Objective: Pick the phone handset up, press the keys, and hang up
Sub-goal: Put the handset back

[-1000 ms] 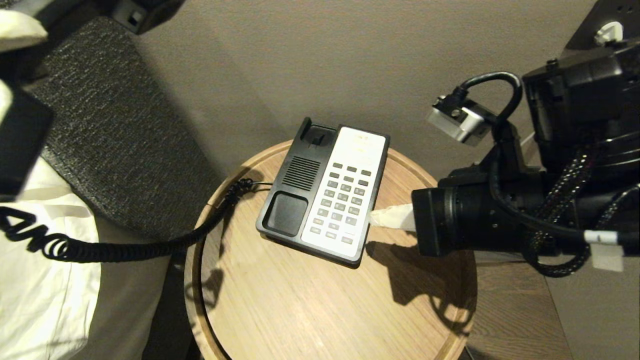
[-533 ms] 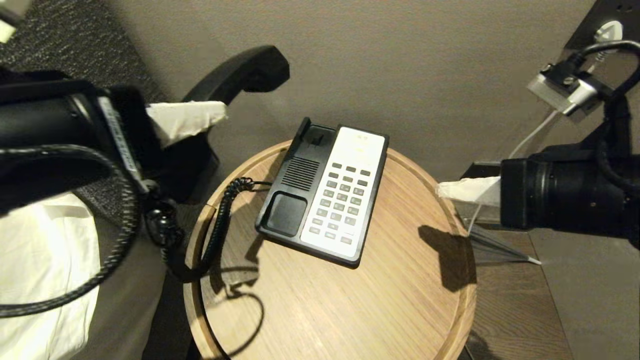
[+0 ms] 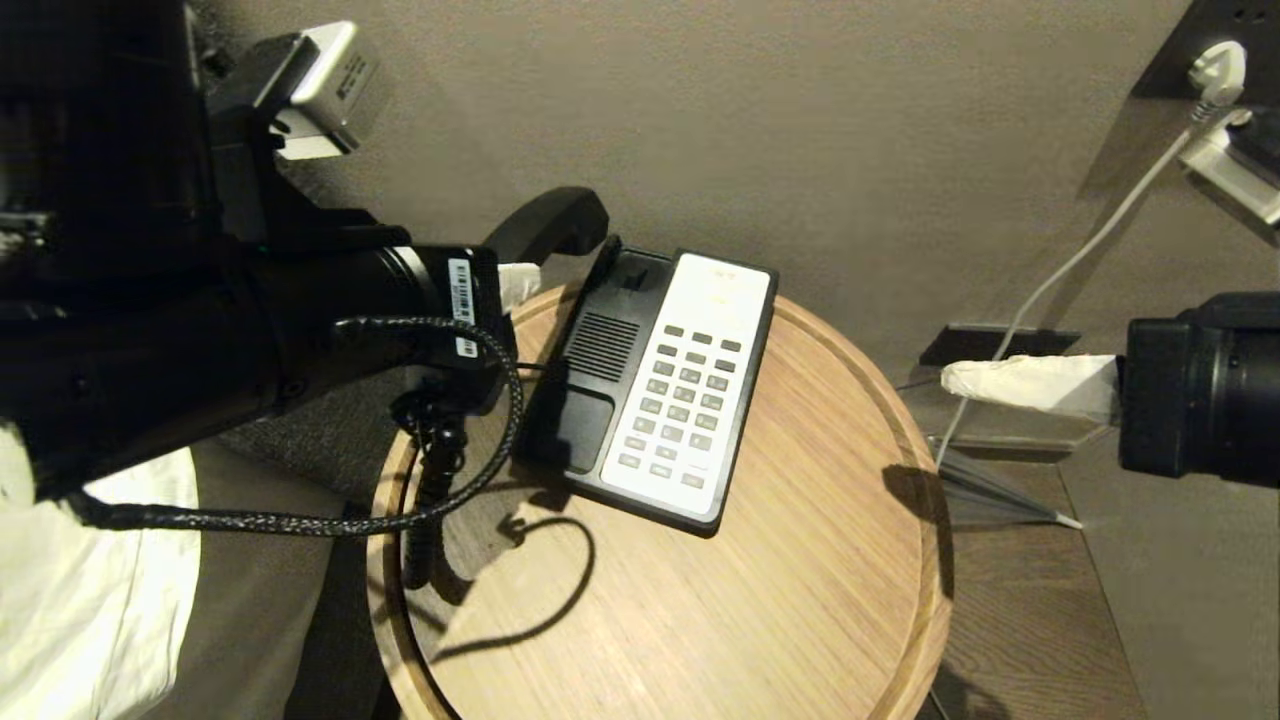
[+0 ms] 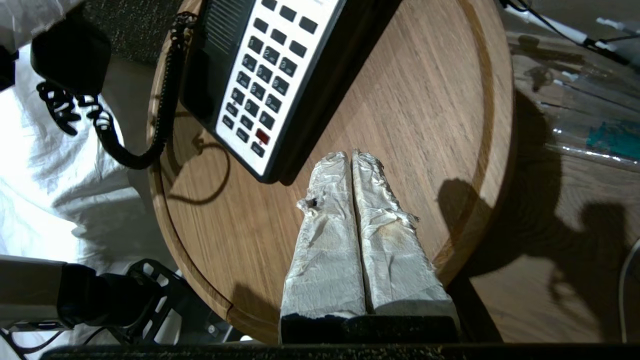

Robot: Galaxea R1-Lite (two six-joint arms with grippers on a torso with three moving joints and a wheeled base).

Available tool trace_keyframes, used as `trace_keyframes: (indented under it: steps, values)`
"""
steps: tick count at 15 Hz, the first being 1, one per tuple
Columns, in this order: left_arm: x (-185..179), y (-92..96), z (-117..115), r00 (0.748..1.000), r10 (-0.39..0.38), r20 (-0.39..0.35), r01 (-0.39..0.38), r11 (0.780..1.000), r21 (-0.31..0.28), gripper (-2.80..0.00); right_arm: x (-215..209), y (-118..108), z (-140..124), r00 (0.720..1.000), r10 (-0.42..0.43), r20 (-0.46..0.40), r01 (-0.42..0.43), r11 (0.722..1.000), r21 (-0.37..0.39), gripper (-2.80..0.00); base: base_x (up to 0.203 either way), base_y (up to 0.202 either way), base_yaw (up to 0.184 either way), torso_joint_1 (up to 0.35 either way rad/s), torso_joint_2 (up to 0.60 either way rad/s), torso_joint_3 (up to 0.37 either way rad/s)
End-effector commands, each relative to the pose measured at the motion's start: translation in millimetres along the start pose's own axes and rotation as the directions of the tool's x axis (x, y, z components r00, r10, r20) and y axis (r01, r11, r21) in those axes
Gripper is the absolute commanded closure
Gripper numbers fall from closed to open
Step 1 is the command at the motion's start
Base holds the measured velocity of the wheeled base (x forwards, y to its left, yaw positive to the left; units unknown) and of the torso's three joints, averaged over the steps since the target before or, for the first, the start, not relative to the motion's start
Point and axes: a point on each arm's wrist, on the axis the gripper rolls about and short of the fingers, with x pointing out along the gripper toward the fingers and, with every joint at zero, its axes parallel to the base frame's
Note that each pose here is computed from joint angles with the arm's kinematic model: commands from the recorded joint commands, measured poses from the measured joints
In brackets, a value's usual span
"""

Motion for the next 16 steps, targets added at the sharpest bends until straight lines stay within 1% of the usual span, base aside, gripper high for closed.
trace_keyframes:
  steps: [1, 3, 5, 9, 16]
  values:
    - [5, -8.4, -4, 1.0, -0.024, -0.018, 0.024, 1.0, 0.009, 0.0, -3, -3, -3, 1.0, -0.01, 0.003, 0.01, 1.0, 0.006, 0.0, 0.0, 0.0, 0.0, 0.0, 0.0, 0.0]
    - [2, -15.7, -2, 0.998, -0.056, -0.01, 0.057, 0.998, 0.007, 0.0, -3, -7, -6, 1.0, -0.023, -0.005, 0.023, 1.0, 0.009, 0.0, 0.0, 0.0, 0.0, 0.0, 0.0, 0.0]
    - [4, -18.2, -1, 0.998, -0.06, -0.011, 0.06, 0.998, 0.005, 0.0, -4, -9, -9, 1.0, -0.028, -0.011, 0.028, 1.0, 0.01, 0.0, 0.0, 0.0, 0.0, 0.0, 0.0, 0.0]
    - [13, -20.7, -11, 0.997, -0.051, -0.051, 0.052, 0.999, 0.017, 0.0, -6, -8, -6, 1.0, -0.024, 0.002, 0.024, 1.0, 0.011, 0.0, 0.0, 0.0, 0.0, 0.0, 0.0, 0.0]
    - [23, -23.8, -18, 0.996, -0.046, -0.076, 0.048, 0.998, 0.027, 0.0, -8, -8, -5, 1.0, -0.018, 0.008, 0.018, 1.0, 0.011, 0.0, 0.0, 0.0, 0.0, 0.0, 0.0, 0.0]
